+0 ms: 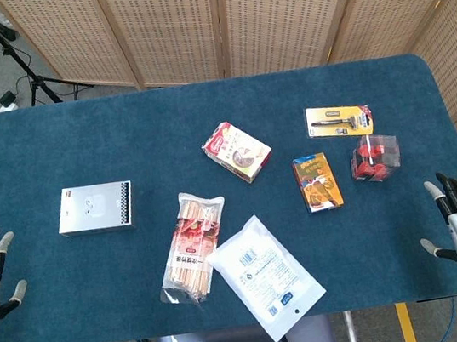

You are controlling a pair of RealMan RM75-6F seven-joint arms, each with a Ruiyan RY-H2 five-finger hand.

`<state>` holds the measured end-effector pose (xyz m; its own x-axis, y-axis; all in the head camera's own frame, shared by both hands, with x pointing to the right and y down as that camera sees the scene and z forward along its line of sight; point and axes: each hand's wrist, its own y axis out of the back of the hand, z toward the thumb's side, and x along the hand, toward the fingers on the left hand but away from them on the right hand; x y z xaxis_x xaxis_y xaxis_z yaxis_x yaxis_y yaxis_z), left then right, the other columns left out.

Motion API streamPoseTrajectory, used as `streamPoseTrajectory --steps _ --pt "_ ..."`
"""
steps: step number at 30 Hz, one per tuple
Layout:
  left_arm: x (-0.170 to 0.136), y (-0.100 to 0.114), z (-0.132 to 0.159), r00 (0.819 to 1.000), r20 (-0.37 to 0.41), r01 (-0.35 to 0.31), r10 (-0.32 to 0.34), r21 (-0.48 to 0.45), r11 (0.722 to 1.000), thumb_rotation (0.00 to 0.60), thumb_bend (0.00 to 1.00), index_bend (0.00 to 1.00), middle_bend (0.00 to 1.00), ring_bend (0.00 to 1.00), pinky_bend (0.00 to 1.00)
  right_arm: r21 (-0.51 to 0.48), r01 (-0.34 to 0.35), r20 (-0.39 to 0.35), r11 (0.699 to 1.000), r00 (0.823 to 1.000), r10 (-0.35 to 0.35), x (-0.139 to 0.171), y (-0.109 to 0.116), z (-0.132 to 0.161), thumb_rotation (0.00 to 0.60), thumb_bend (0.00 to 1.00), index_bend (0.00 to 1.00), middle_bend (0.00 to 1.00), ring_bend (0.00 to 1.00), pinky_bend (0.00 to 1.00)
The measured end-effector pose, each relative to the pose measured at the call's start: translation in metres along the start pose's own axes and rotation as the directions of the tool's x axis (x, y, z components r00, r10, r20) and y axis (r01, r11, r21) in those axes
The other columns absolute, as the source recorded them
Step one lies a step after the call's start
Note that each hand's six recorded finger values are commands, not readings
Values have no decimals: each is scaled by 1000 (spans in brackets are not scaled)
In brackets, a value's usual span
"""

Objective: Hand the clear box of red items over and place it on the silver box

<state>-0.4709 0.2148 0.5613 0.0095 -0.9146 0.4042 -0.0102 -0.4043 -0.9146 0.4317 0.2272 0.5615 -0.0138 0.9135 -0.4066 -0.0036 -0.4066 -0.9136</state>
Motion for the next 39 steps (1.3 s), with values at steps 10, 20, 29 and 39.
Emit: streamPoseTrajectory --steps 10,20,29,39 --pt "-2 4 -2 1000 -6 -10 10 -11 1000 600 313 98 0 0 0 2 -8 -3 1000 1000 8 -1 -2 1 600 208 54 0 0 0" --pt "-4 12 -5 1000 -7 -24 23 -36 999 600 313 98 0 0 0 14 -17 4 1000 1000 17 -4 -5 2 600 208 54 0 0 0" --pt "-4 10 -5 1000 -5 -7 7 -39 999 600 314 98 0 0 0 9 -7 4 1000 1000 7 -2 -2 1 600 208 54 0 0 0" --pt "-3 8 -1 1000 3 -8 8 -32 999 600 313 97 0 0 0 7 -7 -8 1000 1000 7 -1 -2 3 600 208 54 0 0 0"
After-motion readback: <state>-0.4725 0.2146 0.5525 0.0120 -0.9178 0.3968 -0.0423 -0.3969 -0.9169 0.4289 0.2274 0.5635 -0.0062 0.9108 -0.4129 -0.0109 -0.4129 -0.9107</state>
